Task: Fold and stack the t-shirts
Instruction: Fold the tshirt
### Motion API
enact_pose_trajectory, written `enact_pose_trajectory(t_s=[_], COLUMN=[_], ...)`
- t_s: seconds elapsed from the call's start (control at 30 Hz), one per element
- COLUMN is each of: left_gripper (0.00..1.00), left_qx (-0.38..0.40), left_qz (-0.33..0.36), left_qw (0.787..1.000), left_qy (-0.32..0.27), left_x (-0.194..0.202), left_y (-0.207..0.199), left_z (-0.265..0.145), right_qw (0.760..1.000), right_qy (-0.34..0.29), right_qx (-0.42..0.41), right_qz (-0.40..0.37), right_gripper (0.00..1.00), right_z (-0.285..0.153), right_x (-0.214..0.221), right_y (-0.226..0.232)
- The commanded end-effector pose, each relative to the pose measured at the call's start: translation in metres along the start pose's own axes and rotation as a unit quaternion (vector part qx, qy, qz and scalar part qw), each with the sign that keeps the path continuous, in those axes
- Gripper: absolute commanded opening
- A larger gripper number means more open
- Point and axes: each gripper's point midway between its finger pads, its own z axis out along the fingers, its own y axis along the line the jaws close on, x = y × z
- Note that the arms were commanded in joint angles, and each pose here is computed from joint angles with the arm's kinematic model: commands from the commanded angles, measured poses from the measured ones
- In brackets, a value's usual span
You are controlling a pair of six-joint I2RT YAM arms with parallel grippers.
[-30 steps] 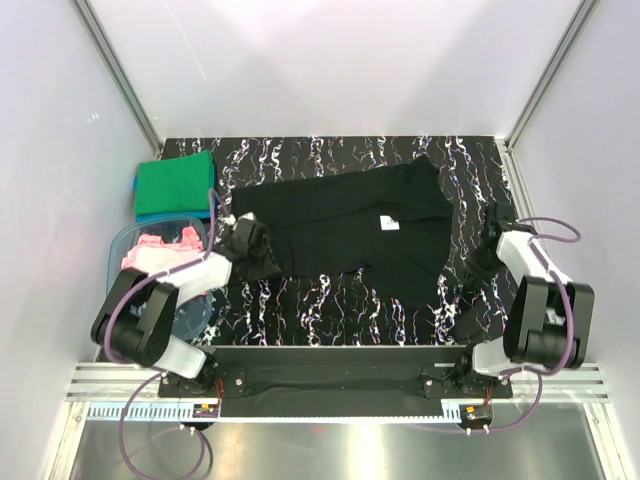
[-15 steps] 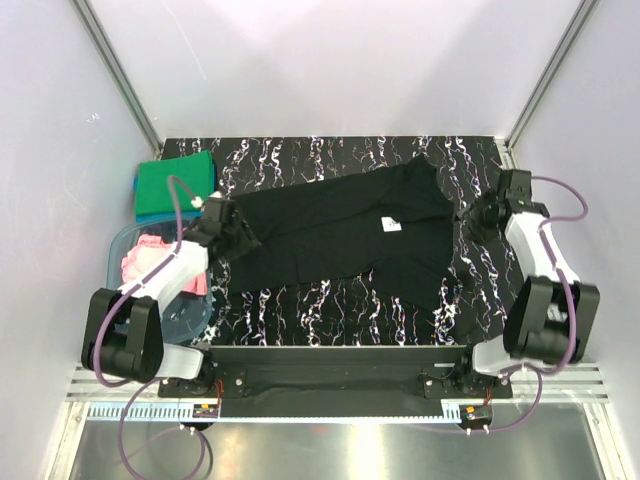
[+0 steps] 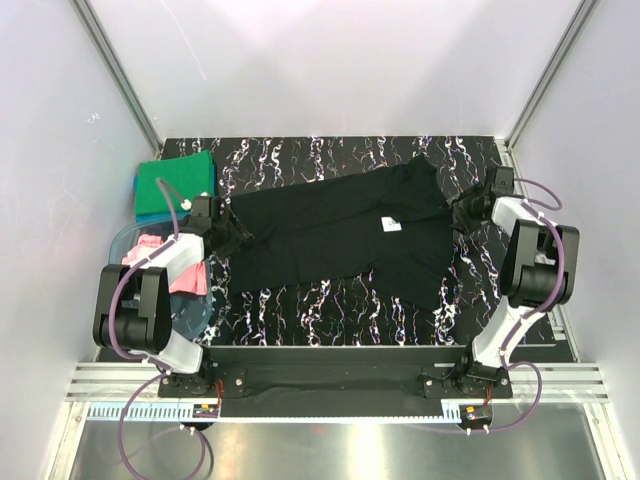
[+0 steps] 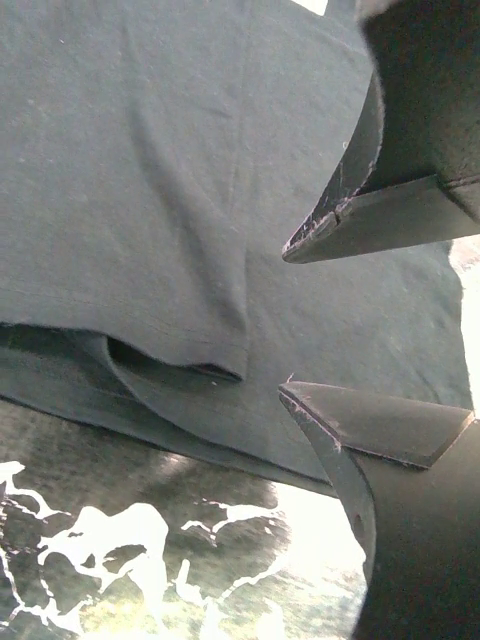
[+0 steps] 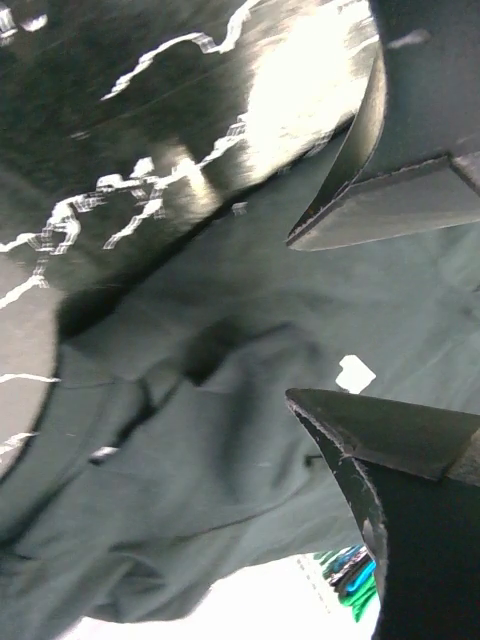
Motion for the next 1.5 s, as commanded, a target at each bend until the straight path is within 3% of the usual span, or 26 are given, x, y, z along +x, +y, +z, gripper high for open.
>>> enact_pose_trajectory(t_s=[0.0, 0.07, 0.2, 0.23, 0.3, 0.47, 0.67, 1.47], left_gripper=[0.57, 0.57, 0.57, 0.57, 0.57, 0.54, 0.51, 0.50], left_qx=[0.032, 0.027, 0.029, 0.031, 0.029, 0.021, -0.012, -0.013], left_qz=[-0.013, -0.017, -0.025, -0.026, -0.028, -0.037, -0.032, -0.008], left_qw=[0.999, 0.998, 0.998, 0.997, 0.997, 0.995, 0.996, 0.997], left_qy=[-0.041, -0.045, -0.058, -0.065, -0.071, -0.085, -0.077, -0.076], left_x=[-0.027, -0.028, -0.033, -0.035, -0.038, -0.046, -0.035, -0.021], left_y=[-0.021, -0.019, -0.019, -0.019, -0.019, -0.019, -0.004, -0.034], left_z=[0.003, 0.008, 0.012, 0.012, 0.011, 0.014, 0.019, 0.025], right_qw=[0.998, 0.998, 0.998, 0.997, 0.997, 0.997, 0.997, 0.995], right_qy=[-0.028, -0.024, -0.024, -0.026, -0.031, -0.031, -0.040, -0.100], right_qx=[-0.058, -0.053, -0.066, -0.068, -0.071, -0.073, -0.063, 0.006], right_qz=[0.003, 0.006, 0.006, 0.004, 0.000, -0.003, -0.017, -0.021], right_gripper=[0.64, 0.64, 0.49, 0.40, 0.34, 0.00, 0.00, 0.00], right_z=[0.007, 0.019, 0.025, 0.025, 0.021, 0.019, 0.011, -0.033], right_x=[-0.023, -0.023, -0.026, -0.027, -0.030, -0.031, -0.029, -0.061], right_y=[0.037, 0.034, 0.039, 0.041, 0.045, 0.047, 0.041, -0.006])
